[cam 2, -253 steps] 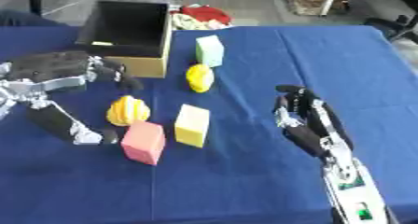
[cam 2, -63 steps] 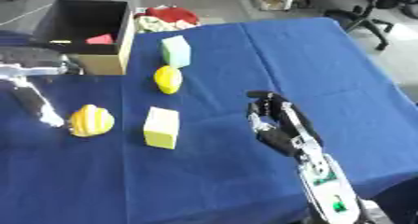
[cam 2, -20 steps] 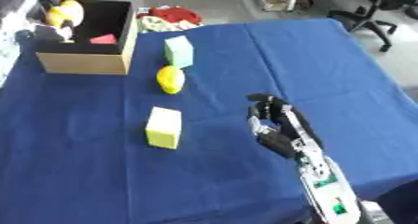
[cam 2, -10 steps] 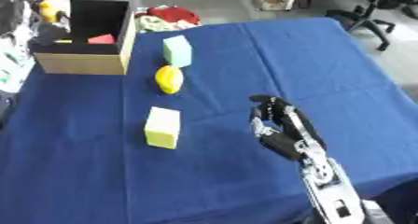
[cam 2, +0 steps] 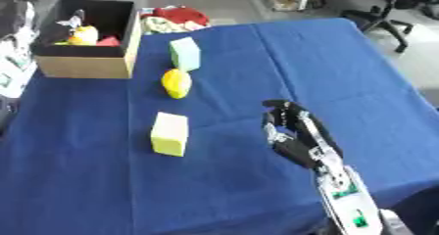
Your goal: Pick up objects on the table and place them in the box.
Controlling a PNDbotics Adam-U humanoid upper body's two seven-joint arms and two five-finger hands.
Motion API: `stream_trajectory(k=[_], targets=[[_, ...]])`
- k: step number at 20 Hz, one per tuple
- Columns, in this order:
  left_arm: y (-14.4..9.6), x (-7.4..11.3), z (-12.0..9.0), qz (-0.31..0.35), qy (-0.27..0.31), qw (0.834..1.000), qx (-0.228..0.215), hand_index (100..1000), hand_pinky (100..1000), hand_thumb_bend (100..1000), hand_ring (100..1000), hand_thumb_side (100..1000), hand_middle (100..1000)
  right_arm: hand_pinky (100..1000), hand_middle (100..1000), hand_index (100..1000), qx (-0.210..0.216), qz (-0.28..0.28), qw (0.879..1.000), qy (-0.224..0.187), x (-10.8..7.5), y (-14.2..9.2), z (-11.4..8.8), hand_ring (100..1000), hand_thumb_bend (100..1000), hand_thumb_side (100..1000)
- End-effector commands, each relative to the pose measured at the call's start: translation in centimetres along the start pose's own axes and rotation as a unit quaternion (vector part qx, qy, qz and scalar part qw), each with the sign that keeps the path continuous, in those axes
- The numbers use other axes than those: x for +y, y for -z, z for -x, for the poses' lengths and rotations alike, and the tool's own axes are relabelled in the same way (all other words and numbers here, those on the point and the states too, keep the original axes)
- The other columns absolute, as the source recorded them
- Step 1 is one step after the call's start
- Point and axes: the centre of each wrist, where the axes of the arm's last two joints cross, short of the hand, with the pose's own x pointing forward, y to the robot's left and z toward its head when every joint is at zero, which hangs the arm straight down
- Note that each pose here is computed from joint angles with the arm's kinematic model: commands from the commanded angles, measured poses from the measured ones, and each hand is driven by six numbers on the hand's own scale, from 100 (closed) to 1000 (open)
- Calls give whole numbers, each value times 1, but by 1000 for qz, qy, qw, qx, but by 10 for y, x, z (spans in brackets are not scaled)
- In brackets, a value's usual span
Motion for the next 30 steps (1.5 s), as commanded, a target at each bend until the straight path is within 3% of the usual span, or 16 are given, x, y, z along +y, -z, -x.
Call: stream_trajectory(k=[1, 3, 5, 8, 12, 13, 14, 16, 18, 20, 25, 27, 30], targets=[[4, 21, -24, -1, -8, 995, -97, 920, 824, 318, 763, 434, 745, 694, 504, 766, -11, 4, 1000, -8, -6, 3, -6, 564, 100, 278], [0, 25, -37, 38, 11, 979, -202, 900, 825, 338, 756, 358, 724, 694, 504, 767, -11, 7, 1000, -8, -7, 3, -6, 564, 100, 278], [-4, 27, -47, 90, 43, 951, -292, 898, 827, 379, 759, 349, 730, 694, 504, 767, -11, 10, 1000, -8, -7, 2, -6, 564, 100, 278], [-16, 32, -62, 194, 132, 879, -415, 901, 823, 452, 759, 402, 742, 694, 504, 768, -8, 23, 1000, -12, -11, 1, -6, 564, 100, 277], [-40, 31, -81, 305, 240, 764, -515, 907, 827, 529, 770, 501, 759, 692, 504, 768, -4, 48, 999, -17, -17, 0, -6, 563, 100, 269], [-46, 30, -85, 326, 257, 740, -529, 909, 828, 613, 772, 515, 762, 692, 504, 768, -3, 54, 998, -18, -18, 0, -6, 563, 100, 278], [-52, 27, -88, 347, 270, 717, -541, 910, 829, 536, 773, 531, 764, 692, 504, 768, -2, 59, 998, -19, -19, 0, -6, 563, 100, 268], [-61, 27, -92, 375, 280, 689, -554, 911, 831, 534, 774, 543, 766, 692, 504, 768, -1, 64, 998, -21, -20, 0, -5, 563, 100, 267], [-66, 29, -95, 391, 279, 676, -559, 911, 831, 534, 774, 543, 766, 692, 504, 768, 0, 66, 998, -21, -20, 0, -5, 563, 100, 267], [-69, 30, -97, 396, 275, 673, -561, 920, 837, 537, 782, 568, 791, 691, 503, 767, 0, 66, 998, -21, -20, 0, -6, 562, 100, 264], [-84, 11, -100, 419, 271, 654, -569, 921, 836, 538, 783, 561, 796, 691, 502, 767, -1, 62, 998, -20, -18, 1, -6, 562, 100, 262], [-88, 5, -102, 423, 276, 651, -567, 924, 836, 549, 788, 540, 802, 691, 502, 767, -1, 62, 998, -19, -18, 1, -6, 561, 100, 261], [-91, 4, -105, 417, 281, 662, -556, 928, 842, 561, 797, 504, 814, 691, 502, 767, -2, 61, 998, -18, -17, 2, -7, 561, 100, 261]])
